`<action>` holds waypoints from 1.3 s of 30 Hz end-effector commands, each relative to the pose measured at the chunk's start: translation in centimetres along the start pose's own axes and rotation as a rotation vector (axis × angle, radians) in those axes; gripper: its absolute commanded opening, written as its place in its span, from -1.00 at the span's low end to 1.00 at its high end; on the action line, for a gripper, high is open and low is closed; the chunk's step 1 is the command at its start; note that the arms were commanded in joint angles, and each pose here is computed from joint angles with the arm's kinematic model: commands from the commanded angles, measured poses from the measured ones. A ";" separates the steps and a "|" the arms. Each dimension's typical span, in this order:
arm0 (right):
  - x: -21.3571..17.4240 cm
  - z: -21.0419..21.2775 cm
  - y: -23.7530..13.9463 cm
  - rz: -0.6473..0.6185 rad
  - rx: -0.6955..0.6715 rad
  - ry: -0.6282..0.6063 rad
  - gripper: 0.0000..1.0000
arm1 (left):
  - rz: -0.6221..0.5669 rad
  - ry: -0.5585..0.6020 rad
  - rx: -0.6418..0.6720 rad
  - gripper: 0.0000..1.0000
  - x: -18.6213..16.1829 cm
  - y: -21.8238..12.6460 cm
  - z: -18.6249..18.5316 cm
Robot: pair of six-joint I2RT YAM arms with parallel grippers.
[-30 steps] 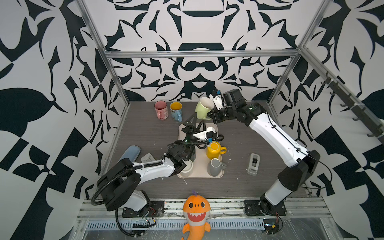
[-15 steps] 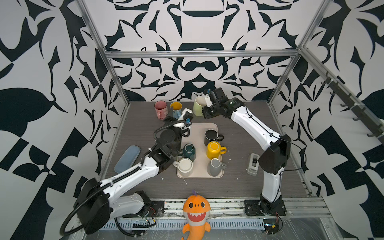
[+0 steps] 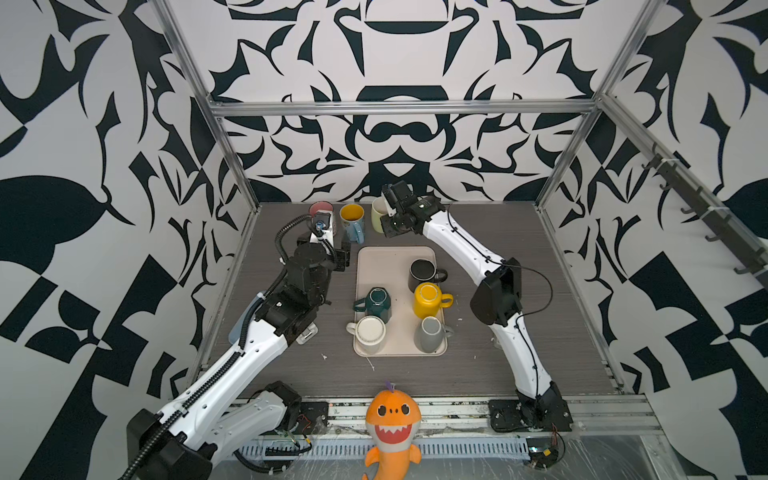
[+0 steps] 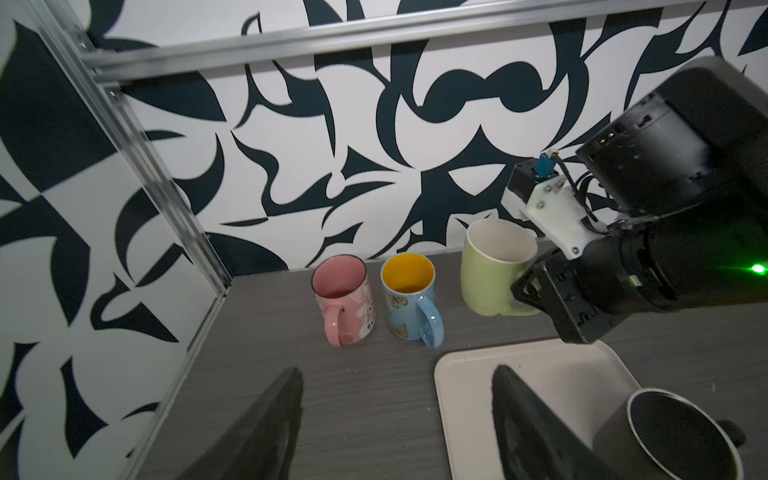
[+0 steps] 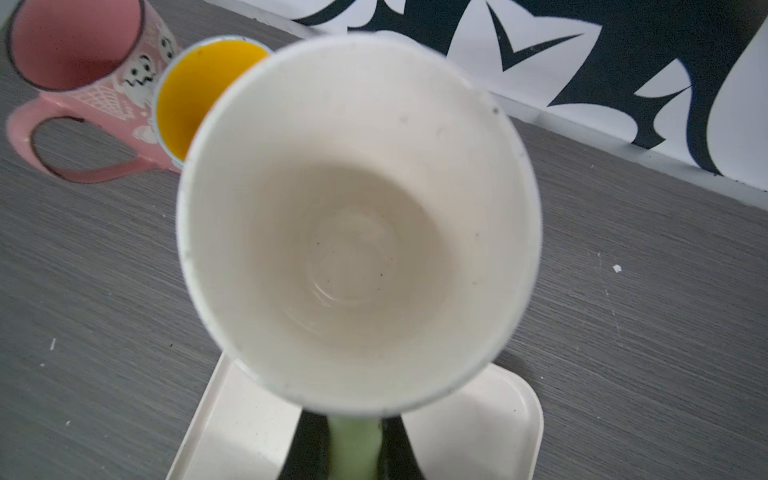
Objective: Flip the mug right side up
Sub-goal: 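Carry the light green mug toward the blue mug while the left arm draws back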
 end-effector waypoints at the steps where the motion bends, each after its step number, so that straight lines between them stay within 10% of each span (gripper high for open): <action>1: 4.1 -0.8 -4.1 -0.180 -0.044 0.054 -1.00 | 0.095 -0.149 -0.060 0.49 -0.4 0.1 0.3; 13: 4.1 -0.8 -0.8 -0.188 -0.081 0.093 -1.00 | 0.235 -0.350 -0.095 0.48 -2.5 2.2 2.0; 39: 3.8 -0.2 2.8 -0.202 -0.064 0.120 -1.00 | 0.250 -0.352 -0.058 0.49 -3.7 2.6 3.2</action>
Point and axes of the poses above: each gripper's point midway between its finger pads, its own y axis out along the fingers, its own z axis along the line the jaws close on, x = y × z, the point moved 7 cm from there along -y, back along the fingers, and after that the axes turned 12 degrees about -y, right-handed, at the moved point
